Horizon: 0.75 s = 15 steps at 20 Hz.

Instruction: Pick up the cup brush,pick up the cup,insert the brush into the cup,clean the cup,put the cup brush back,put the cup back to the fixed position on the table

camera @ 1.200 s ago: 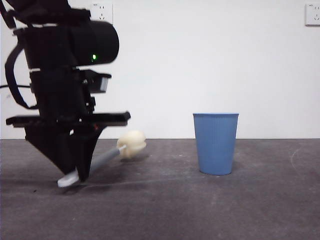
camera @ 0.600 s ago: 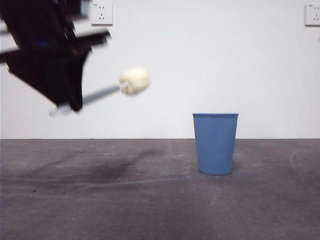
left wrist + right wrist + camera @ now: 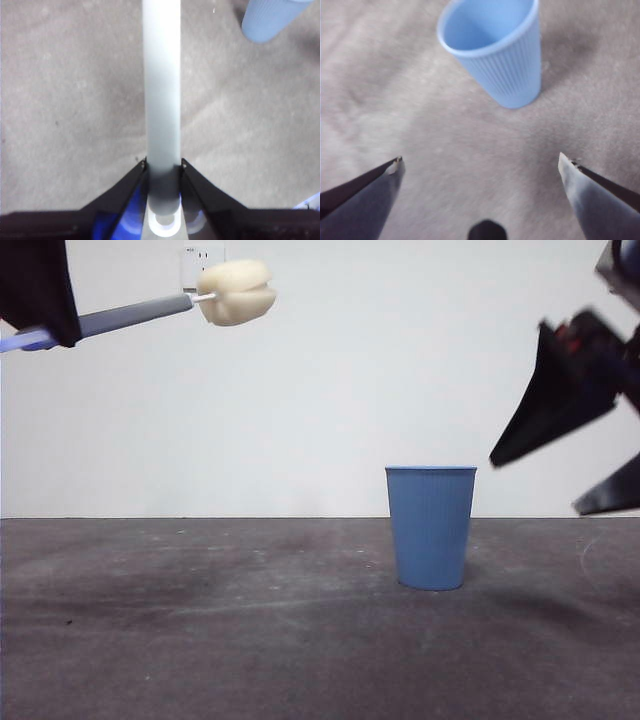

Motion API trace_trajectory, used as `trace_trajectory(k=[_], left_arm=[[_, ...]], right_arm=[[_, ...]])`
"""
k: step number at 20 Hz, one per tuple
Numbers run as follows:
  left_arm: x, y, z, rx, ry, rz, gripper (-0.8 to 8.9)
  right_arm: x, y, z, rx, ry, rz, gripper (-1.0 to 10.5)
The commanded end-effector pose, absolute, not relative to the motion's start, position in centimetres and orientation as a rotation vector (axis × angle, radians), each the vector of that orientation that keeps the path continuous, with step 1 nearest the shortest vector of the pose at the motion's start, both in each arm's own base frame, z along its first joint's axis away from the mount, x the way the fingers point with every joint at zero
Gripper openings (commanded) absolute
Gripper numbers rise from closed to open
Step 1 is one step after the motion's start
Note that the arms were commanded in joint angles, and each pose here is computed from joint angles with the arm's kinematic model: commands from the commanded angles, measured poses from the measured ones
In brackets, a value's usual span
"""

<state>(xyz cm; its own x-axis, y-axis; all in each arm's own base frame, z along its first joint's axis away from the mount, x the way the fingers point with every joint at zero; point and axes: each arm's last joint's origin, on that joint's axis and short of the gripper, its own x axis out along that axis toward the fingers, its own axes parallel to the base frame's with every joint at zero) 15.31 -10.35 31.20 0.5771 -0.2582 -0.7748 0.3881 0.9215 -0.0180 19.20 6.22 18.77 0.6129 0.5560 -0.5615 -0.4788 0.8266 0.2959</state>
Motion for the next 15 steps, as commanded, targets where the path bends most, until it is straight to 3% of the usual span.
trace_trajectory(k=[1,15], left_arm=[[15.2,-10.3,30.9,0.19,0.891,-0.385,-0.08],[15.1,-10.2,30.9,0.193,0.902,-0.384,-0.08]], right_arm=[[19.9,6.8,17.7,0.105,0.671,0.592,5.6],[24.9,9.9,11.6,0.026,0.5,0.606,5.6]])
